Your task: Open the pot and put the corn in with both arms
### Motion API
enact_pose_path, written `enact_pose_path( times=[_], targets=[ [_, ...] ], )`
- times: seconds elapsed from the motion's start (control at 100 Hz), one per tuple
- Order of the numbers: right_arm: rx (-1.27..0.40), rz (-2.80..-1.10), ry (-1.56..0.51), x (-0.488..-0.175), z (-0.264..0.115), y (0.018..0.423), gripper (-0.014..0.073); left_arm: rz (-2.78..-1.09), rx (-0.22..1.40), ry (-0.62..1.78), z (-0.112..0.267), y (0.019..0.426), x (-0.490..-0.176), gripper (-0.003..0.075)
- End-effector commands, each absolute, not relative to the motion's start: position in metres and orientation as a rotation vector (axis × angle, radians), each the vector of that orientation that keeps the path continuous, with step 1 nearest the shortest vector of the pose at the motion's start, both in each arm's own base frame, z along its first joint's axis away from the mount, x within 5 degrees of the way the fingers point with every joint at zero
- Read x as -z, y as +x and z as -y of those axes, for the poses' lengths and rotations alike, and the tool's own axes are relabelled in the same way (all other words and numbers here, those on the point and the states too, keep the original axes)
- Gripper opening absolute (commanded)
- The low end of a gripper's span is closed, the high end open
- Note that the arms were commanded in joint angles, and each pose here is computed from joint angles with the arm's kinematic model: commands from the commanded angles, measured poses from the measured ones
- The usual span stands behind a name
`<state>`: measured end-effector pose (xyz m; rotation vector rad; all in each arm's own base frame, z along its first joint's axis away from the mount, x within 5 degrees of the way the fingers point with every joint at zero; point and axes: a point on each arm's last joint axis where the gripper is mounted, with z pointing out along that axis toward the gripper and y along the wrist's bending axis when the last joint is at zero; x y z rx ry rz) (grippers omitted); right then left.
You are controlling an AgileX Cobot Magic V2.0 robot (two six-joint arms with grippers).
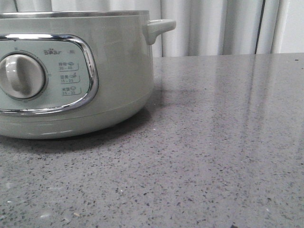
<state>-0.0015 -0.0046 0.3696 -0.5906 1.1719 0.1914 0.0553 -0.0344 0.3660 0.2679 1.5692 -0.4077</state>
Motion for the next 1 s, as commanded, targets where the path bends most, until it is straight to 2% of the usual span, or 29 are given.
enact_pose_path(
  times=[0.0, 0.42, 0.49, 0.56, 0.68, 0.82, 0.99],
  targets=[
    [-0.174, -1.087, -0.559, -0.382, 0.006, -0.004, -0.0044, -1.505, 0.424, 0.222, 0.033, 0.056, -0.378, -0.0020],
    [-0.174, -1.087, -0.559, -0.382, 0.006, -0.004, -0.0044, -1.506, 0.418, 0.225, 0.032, 0.056, -0.378, -0.0020],
    [-0.174, -1.087, -0.559, -0.382, 0.006, -0.004, -0.0044, -1.510, 0.374, 0.241, 0.031, 0.057, -0.377, -0.0020],
    [-0.174, -1.087, -0.559, -0.382, 0.006, -0.004, -0.0044, -1.489, 0.255, 0.257, 0.026, 0.059, -0.373, -0.0020],
    [-0.174, -1.087, -0.559, -0.382, 0.006, -0.004, -0.0044, -1.438, 0.136, 0.163, 0.014, 0.065, -0.349, -0.0020],
    [-0.174, -1.087, -0.559, -0.382, 0.006, -0.004, -0.0044, -1.395, 0.132, 0.066, 0.009, 0.068, -0.294, -0.0020],
    [-0.174, -1.090, -0.560, -0.382, 0.006, -0.004, -0.0044, -1.536, 0.212, -0.004, 0.009, 0.066, -0.227, -0.0020]
  ],
)
